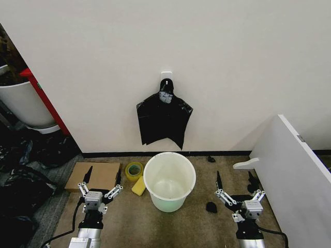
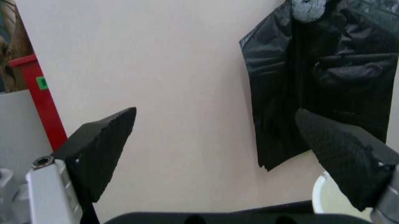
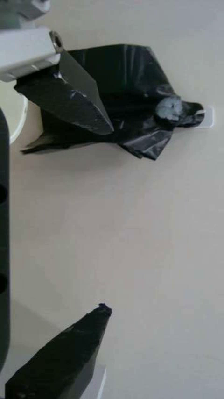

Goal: Place the garbage bag over the trash bin.

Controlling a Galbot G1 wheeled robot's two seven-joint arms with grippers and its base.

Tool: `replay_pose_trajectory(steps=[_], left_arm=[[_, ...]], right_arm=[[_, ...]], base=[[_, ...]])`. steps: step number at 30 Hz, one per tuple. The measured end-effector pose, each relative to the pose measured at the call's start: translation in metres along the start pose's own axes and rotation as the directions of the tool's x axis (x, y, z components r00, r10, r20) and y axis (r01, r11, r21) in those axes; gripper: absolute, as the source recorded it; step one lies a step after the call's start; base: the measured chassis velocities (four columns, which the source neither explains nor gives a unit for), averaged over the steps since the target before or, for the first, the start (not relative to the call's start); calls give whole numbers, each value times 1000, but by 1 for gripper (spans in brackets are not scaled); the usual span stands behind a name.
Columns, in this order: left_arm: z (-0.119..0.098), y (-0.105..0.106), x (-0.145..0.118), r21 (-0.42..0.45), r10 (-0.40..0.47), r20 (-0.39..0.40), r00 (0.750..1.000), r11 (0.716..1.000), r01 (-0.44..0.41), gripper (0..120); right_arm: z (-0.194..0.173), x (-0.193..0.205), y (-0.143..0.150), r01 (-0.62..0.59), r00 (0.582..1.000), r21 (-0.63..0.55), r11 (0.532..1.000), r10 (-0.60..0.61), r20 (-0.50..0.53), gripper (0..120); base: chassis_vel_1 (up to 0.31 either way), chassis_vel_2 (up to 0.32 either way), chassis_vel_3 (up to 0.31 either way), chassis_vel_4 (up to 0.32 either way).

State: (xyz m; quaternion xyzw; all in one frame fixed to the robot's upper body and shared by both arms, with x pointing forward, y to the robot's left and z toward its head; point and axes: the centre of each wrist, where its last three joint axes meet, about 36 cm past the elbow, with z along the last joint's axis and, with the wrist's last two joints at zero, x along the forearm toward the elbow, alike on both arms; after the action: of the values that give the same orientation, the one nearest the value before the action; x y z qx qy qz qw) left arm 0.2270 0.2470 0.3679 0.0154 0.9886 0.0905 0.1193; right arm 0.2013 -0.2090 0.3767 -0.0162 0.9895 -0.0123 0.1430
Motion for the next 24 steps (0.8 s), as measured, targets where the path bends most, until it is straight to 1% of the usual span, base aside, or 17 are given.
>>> replay_pose_trajectory(steps=[3, 6, 7, 8, 10, 11, 12, 13, 14, 15, 17, 18, 20, 21, 22, 24], left_arm=[[0, 1, 0, -3, -6, 0, 1000, 1000, 6, 100], [0, 5, 3, -13, -14, -4, 1000, 1000, 14, 100], [0, 5, 3, -13, -14, -4, 1000, 1000, 14, 100], [1, 6, 3, -15, -15, -5, 1000, 1000, 15, 100], [1, 7, 8, -14, -15, -10, 1000, 1000, 15, 100], [1, 7, 8, -13, -15, -9, 1000, 1000, 15, 100], [2, 7, 7, -7, -10, -9, 1000, 1000, 10, 100], [4, 6, 5, -5, -4, -7, 1000, 1000, 4, 100], [4, 6, 5, -5, -4, -7, 1000, 1000, 4, 100], [5, 6, 3, -4, 2, -5, 1000, 1000, -2, 100], [10, 6, -2, 3, 26, -2, 1000, 1000, -26, 100], [11, 6, -2, 4, 29, -2, 1000, 1000, -29, 100], [13, 6, 0, 7, 30, -7, 1000, 1000, -30, 100], [13, 6, 0, 7, 30, -7, 1000, 1000, -30, 100], [13, 6, 2, 7, 24, -11, 1000, 1000, -24, 100], [14, 6, 4, 5, 18, -15, 1000, 1000, -18, 100]], right_arm=[[-4, -5, 6, 9, 1000, -59, 998, -10, -15, 100], [-6, -16, 14, 34, 998, -166, 986, -44, -52, 100], [-6, -16, 14, 34, 998, -166, 986, -44, -52, 100], [-6, -18, 15, 47, 996, -191, 980, -59, -59, 100], [-5, -32, 18, 93, 989, -298, 950, -123, -84, 100], [-5, -34, 18, 100, 987, -316, 943, -133, -86, 100], [-5, -43, 16, 120, 982, -374, 920, -166, -92, 100], [-4, -48, 14, 130, 979, -404, 905, -182, -93, 100], [-4, -48, 14, 130, 979, -404, 905, -182, -93, 100], [-4, -53, 12, 138, 976, -428, 893, -196, -93, 100], [-2, -74, 4, 148, 973, -496, 856, -216, -82, 100], [-1, -80, 3, 152, 972, -513, 845, -222, -77, 100], [1, -101, 1, 175, 965, -578, 797, -256, -61, 100], [1, -101, 1, 175, 965, -578, 797, -256, -61, 100], [3, -113, 3, 192, 958, -622, 759, -283, -50, 100], [6, -125, 6, 209, 949, -666, 716, -313, -39, 100]], base=[[0, 0, 0, 0], [0, 0, 0, 0], [0, 0, 0, 0], [0, 0, 0, 0], [0, 0, 0, 0], [0, 0, 0, 0], [0, 0, 0, 0], [0, 0, 0, 0], [0, 0, 0, 0], [0, 0, 0, 0], [0, 0, 0, 0], [0, 0, 0, 0], [0, 0, 0, 0], [0, 0, 0, 0], [0, 0, 0, 0], [0, 0, 0, 0]])
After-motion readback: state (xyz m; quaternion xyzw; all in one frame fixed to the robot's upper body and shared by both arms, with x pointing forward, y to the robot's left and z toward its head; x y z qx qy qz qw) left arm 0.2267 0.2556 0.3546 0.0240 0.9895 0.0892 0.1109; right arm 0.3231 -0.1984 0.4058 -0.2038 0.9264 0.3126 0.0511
